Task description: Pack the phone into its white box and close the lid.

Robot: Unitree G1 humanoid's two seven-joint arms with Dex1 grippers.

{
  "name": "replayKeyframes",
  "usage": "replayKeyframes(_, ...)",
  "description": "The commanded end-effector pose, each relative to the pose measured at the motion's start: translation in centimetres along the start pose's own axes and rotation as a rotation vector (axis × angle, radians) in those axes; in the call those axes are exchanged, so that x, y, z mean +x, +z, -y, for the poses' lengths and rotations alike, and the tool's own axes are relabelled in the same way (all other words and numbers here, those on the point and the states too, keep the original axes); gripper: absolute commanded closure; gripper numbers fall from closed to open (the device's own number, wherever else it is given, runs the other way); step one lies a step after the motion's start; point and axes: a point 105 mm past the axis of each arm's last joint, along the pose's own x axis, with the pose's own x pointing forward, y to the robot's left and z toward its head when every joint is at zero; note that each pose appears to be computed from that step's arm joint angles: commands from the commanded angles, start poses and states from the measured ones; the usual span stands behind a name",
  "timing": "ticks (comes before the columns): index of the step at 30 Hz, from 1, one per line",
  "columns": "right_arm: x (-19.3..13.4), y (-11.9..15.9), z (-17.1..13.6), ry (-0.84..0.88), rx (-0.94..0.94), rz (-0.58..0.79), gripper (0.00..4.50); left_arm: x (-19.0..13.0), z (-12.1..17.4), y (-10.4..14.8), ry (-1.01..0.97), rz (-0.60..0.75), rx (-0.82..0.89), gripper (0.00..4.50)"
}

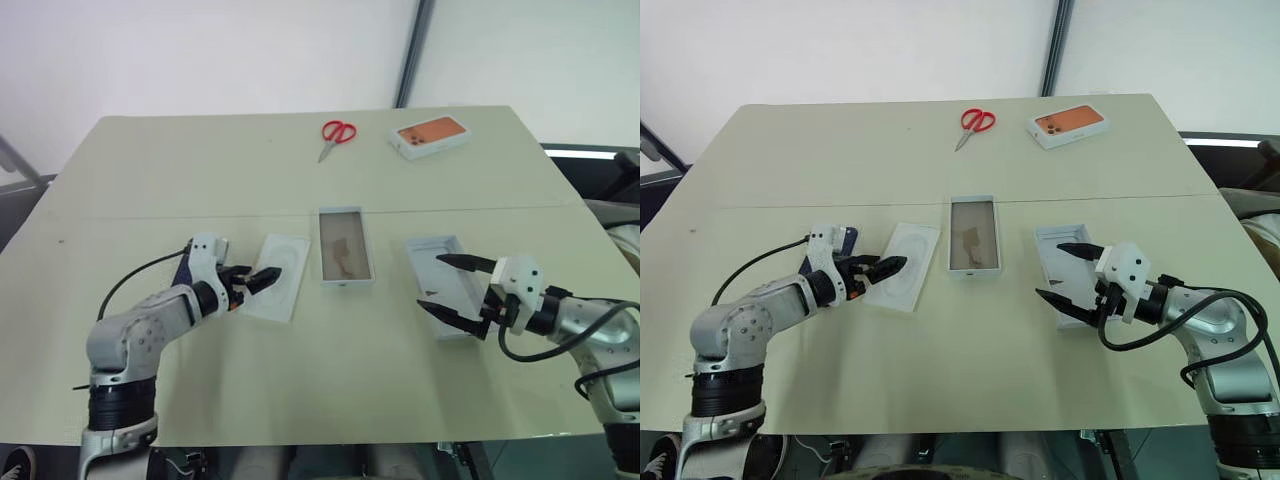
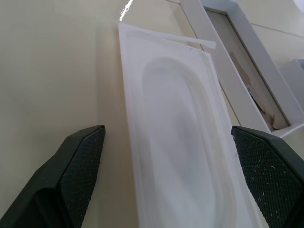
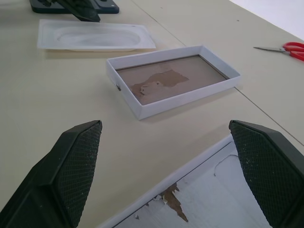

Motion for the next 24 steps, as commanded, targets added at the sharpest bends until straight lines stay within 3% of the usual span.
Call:
replayKeyframes(1,0.0,0.7,0.5,-0.022,-0.035,0.03,0.02,0.8,0.3,-2.4,-0.022,-0.097,-0.08,0.04)
replayKeyframes(2,0.0,0.7,0.5,-0.025,-0.038,0.03,0.0,0.8,0.1,-2.5,-0.013,-0.1,-0.091,0.55)
replayKeyframes(3,0.0,0.7,0.6,-0.027,-0.038,0.03,0.0,0.8,-0.1,-2.7,-0.007,-0.107,-0.099,0.78)
replayKeyframes(10,-0.1,0.6,0.9,-0.043,-0.04,0.027,0.0,0.5,-0.8,-3.4,0.012,-0.122,-0.172,4.3)
replayKeyframes(18,0.3,0.2,1.0,-0.05,-0.036,0.024,0.0,-0.1,-1.7,-1.9,0.021,-0.033,-0.267,4.41)
replayKeyframes(24,1.8,0.0,-0.6,0.023,-0.001,0.034,0.0,-0.4,-1.6,1.3,-0.013,0.104,-0.348,4.41)
